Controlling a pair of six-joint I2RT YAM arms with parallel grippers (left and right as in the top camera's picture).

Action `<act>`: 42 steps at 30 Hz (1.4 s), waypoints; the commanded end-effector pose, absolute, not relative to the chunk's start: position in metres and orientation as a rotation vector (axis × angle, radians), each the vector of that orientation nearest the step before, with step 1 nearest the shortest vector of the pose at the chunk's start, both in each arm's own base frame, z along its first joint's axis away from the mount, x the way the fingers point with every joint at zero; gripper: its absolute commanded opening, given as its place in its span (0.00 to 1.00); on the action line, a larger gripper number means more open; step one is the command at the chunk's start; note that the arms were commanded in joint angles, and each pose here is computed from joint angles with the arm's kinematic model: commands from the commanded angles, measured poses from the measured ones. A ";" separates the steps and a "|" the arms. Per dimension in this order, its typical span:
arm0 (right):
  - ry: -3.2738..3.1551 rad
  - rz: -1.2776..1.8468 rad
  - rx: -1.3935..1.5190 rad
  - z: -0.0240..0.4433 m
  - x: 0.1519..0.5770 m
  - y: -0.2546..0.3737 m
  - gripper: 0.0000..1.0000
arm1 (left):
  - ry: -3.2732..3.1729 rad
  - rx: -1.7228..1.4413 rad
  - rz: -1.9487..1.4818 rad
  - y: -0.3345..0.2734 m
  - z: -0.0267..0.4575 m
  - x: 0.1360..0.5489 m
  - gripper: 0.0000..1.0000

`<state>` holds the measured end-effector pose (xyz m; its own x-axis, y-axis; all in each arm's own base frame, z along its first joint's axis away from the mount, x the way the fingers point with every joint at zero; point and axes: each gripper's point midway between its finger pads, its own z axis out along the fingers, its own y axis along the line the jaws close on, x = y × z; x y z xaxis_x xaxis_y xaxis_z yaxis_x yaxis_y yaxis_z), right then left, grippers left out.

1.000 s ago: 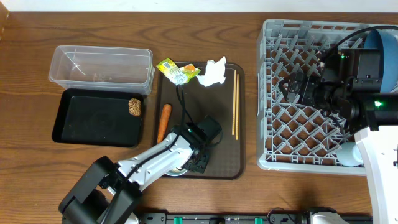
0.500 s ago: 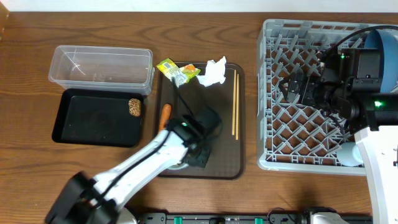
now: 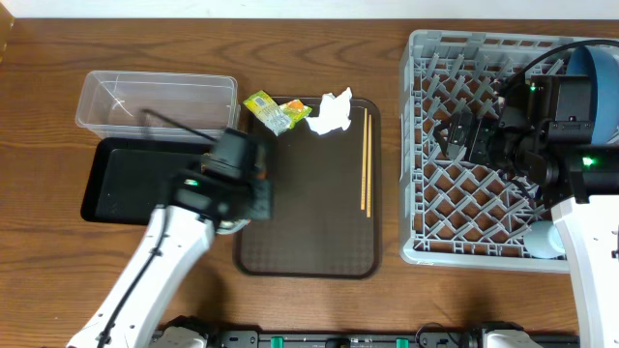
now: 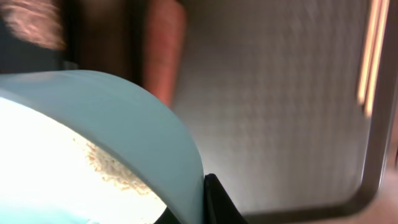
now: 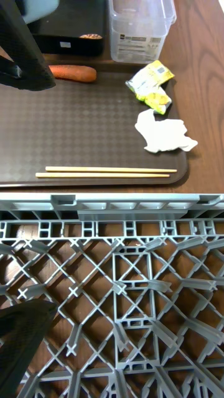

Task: Sort waste into correct bins and load items into the dishwasher rack
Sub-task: 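Lift the white bowl with the left gripper and carry it left over the black tray, then tilt the white bowl with the left gripper to dump rice onto the black tray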

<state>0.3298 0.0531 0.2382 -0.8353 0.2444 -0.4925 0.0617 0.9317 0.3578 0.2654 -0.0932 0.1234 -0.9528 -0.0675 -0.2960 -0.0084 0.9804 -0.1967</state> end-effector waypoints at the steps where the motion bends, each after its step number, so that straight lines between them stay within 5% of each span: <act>1: 2.532 0.461 0.223 0.240 0.330 0.056 0.99 | 2.756 -0.111 -0.483 -0.082 0.138 0.282 0.06; 22: 2.558 0.460 0.230 0.237 0.324 0.055 0.99 | 2.071 -0.180 -1.451 0.003 0.162 0.328 0.06; 34: 2.561 0.460 0.231 0.236 0.324 0.055 0.99 | 1.834 -0.247 -1.460 0.052 0.185 0.322 0.06; 42: 2.561 0.460 0.231 0.236 0.324 0.055 0.99 | 1.933 -0.309 -1.407 0.052 0.157 0.316 0.06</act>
<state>0.3236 0.0530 0.2341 -0.8501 0.2440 -0.4667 0.0727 0.9321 0.3549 0.3193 0.0522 0.1696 -0.7109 -0.5782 -0.4004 0.2289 0.3482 -0.9091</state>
